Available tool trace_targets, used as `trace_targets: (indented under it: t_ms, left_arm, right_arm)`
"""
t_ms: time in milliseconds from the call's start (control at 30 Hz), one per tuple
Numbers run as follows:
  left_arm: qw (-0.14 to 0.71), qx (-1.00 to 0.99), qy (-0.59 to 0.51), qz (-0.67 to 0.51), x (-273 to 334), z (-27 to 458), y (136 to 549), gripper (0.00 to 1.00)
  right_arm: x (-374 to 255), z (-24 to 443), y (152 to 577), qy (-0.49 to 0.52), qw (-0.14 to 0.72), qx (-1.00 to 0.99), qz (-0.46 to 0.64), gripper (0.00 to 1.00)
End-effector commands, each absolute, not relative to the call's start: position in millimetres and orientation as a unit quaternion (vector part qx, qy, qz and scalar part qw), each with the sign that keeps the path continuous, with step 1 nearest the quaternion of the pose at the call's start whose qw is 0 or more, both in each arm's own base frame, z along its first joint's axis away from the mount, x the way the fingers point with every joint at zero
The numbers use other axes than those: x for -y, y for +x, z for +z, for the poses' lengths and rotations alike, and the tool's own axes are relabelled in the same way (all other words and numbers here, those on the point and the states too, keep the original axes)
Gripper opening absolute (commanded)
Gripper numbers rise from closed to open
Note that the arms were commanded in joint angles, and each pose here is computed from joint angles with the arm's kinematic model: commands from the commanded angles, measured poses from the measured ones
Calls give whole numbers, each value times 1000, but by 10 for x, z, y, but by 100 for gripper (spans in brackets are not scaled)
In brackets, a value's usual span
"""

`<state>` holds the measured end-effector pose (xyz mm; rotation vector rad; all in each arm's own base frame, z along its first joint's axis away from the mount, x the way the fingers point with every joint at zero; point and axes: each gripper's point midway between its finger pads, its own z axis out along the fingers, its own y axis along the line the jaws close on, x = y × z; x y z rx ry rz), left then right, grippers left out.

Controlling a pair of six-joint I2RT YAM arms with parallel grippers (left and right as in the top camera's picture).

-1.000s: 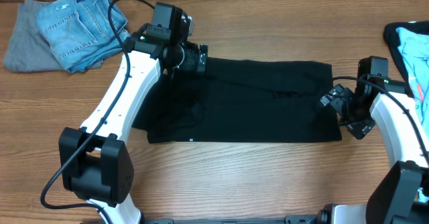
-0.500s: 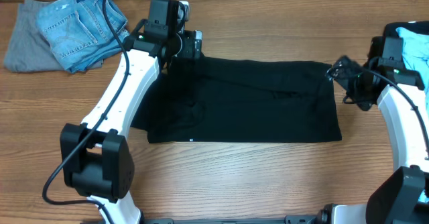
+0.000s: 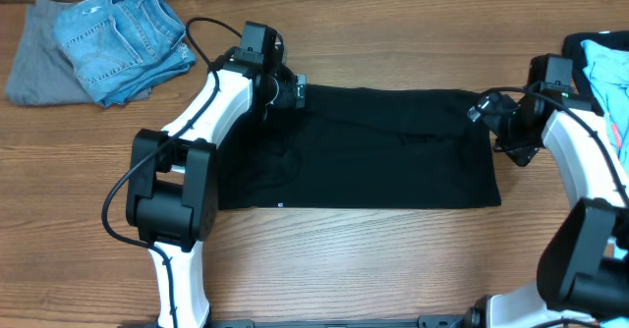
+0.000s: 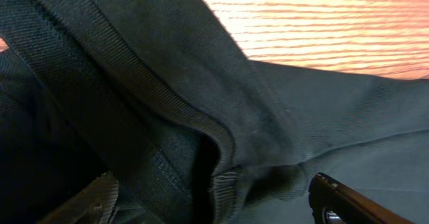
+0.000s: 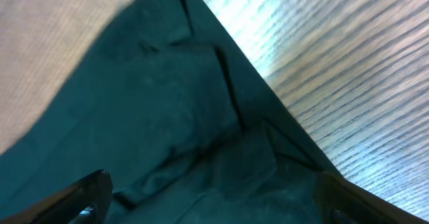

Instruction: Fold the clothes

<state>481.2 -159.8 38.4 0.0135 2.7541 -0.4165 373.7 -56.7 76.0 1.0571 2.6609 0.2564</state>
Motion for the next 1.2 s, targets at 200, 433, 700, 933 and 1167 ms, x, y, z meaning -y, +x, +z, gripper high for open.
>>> trace_targets:
  t_ms: [200,433,700,933,1167]
  left_arm:
    - [175,-969,2,-172,1717,444,4803,65]
    - [177,-970,8,-167,1705,441,4807,6]
    - [177,-970,8,-167,1703,441,4810,4]
    - [178,-970,8,-166,1700,440,4810,4]
    - [175,-971,7,-165,1698,434,4798,4]
  right_arm:
    - [625,566,3792,371,116,-918,75,100]
    - [659,577,3873,370,134,-916,73,96]
    - [699,609,4095,333,179,-923,76,93]
    - [680,388,4324,297,197,-930,91,90]
    - [662,113,4453,277,199,-935,98,84]
